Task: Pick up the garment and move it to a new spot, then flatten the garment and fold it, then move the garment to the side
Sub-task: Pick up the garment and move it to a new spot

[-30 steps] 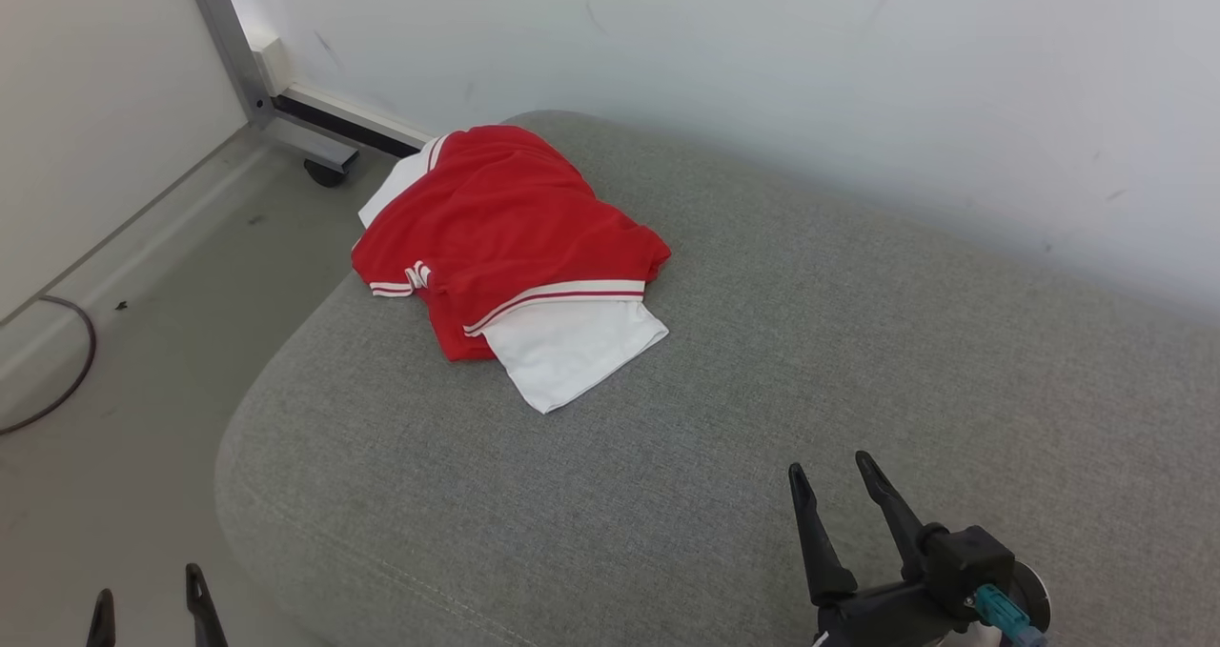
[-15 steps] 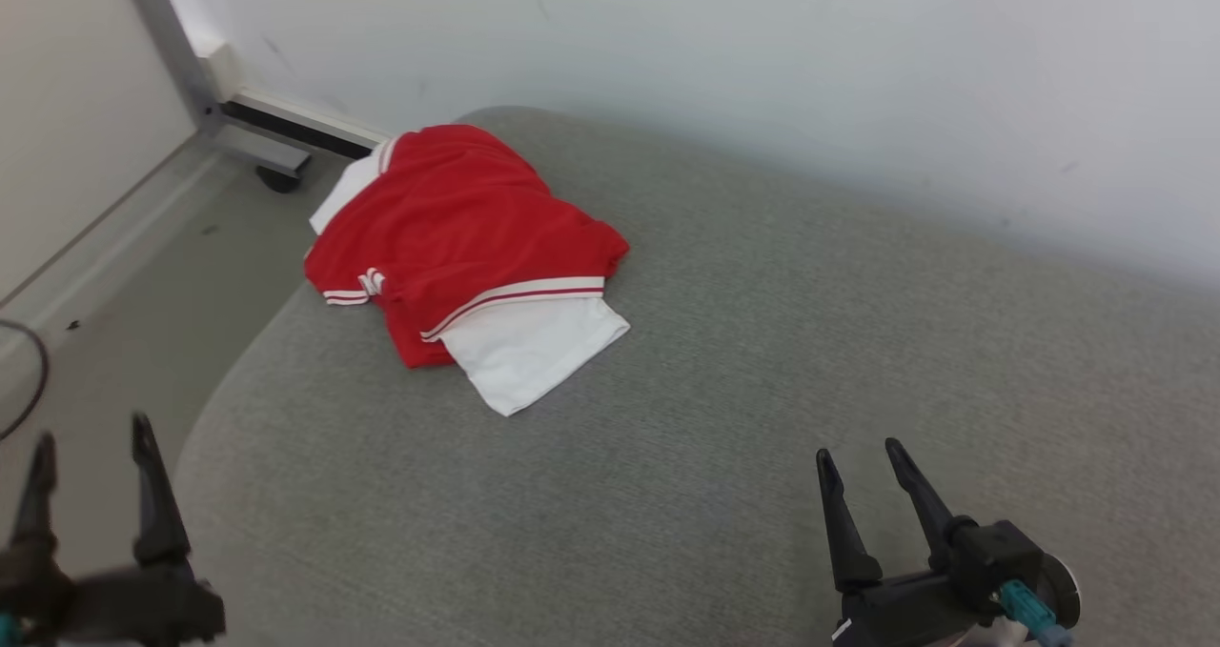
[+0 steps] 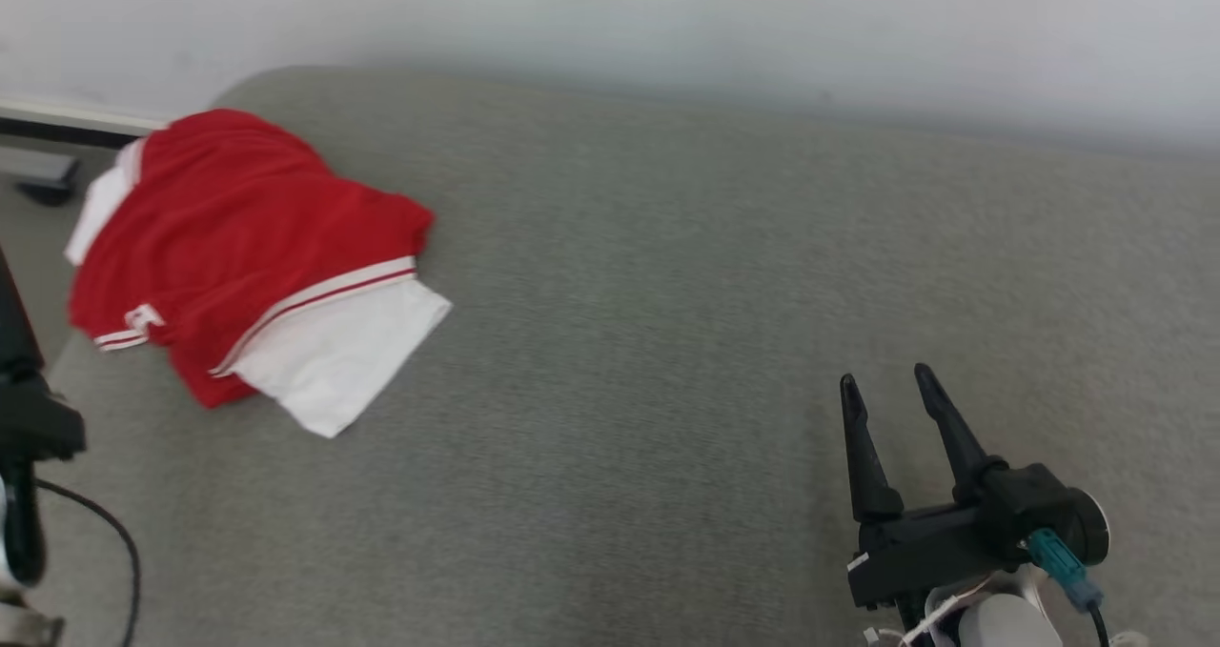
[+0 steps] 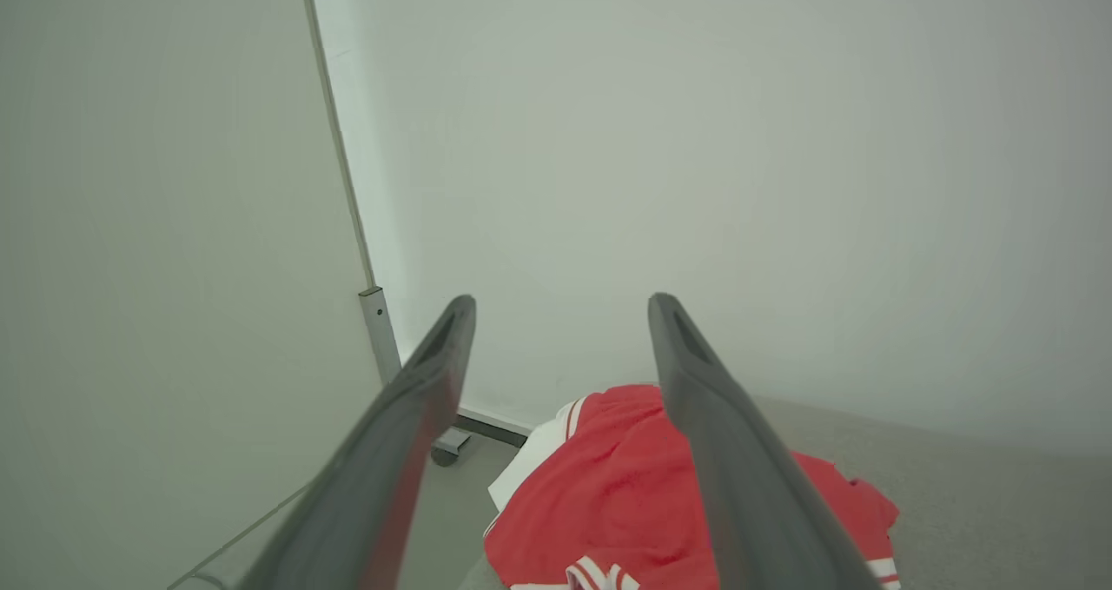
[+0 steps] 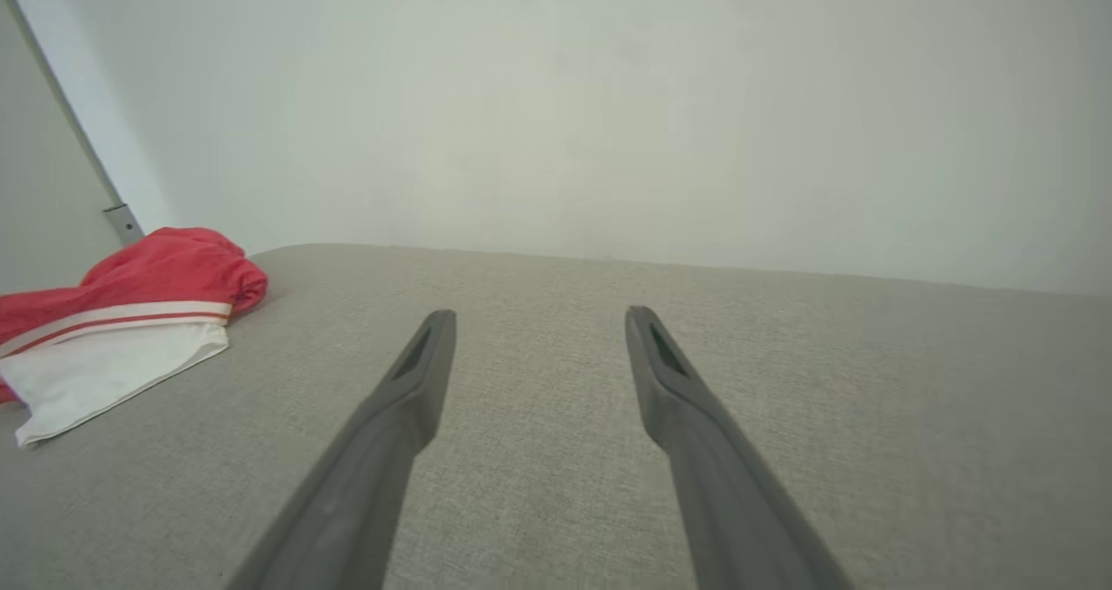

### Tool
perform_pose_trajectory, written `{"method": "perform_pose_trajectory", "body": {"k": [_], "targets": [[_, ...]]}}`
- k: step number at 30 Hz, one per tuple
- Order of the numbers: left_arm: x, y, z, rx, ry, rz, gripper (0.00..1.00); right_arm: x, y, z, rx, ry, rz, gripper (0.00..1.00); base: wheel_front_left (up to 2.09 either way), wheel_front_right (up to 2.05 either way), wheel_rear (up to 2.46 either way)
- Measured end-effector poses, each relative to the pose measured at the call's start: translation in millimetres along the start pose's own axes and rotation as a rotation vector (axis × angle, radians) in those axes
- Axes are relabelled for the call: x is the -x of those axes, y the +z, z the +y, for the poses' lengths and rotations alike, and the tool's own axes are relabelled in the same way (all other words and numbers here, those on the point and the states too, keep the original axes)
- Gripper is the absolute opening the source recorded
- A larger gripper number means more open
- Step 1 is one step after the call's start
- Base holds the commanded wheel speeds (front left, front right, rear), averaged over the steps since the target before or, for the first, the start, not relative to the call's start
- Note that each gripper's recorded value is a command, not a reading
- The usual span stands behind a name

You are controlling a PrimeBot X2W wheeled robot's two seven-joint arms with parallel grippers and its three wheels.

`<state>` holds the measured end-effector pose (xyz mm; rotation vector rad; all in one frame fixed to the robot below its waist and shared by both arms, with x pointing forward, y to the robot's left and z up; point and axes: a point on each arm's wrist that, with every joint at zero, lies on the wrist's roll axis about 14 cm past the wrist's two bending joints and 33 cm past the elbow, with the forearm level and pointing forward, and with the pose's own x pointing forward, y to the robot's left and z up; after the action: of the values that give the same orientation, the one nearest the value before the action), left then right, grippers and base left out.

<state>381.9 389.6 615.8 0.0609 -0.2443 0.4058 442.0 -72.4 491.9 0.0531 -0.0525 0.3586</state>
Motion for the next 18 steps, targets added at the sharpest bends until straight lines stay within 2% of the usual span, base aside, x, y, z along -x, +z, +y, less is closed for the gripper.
{"method": "perform_pose_trajectory", "body": {"k": [4, 9, 18], "targets": [[-34.3, -13.9, -26.6, 0.006, -0.064, 0.050, 1.00, 10.2, -1.9, -30.8, 0.009, -0.086, 0.005, 1.00, 0.00, 0.00, 0.00], [-63.6, -52.5, -64.8, -0.002, -0.143, 0.174, 1.00, 29.3, -9.3, -66.7, 0.019, -0.191, 0.030, 1.00, 0.00, 0.00, 0.00], [-75.5, -145.9, -115.3, -0.022, -0.245, 0.489, 1.00, 55.3, -22.1, -103.3, 0.032, -0.306, 0.079, 1.00, 0.00, 0.00, 0.00]]}}
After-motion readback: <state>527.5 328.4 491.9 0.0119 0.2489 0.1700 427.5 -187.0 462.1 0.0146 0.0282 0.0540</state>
